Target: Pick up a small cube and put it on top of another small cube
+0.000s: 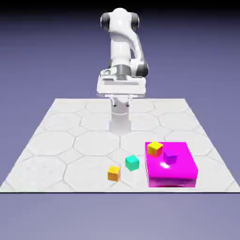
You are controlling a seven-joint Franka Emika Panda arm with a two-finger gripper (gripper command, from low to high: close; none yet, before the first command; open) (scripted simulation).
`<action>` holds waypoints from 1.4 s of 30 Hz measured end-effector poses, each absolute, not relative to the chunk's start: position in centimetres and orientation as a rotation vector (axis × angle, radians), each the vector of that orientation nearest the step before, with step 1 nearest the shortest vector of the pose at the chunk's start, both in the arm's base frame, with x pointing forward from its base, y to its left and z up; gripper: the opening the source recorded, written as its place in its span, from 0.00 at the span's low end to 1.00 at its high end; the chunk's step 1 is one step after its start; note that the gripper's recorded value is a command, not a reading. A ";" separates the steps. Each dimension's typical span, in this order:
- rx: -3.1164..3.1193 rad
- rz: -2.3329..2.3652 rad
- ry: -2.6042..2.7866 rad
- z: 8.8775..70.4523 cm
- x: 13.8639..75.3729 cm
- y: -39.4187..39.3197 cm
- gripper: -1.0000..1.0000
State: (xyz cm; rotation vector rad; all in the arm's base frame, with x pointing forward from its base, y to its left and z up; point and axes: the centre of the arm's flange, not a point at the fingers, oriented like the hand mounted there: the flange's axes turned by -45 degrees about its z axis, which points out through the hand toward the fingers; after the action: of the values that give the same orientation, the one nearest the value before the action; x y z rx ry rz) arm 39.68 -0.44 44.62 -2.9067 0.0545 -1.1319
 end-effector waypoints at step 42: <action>-1.834 0.612 1.830 18.0 43.7 -7.9 0.00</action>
State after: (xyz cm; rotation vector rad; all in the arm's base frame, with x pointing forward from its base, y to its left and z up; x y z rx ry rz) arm 43.67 -7.91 18.01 -1.8336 1.8303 0.6118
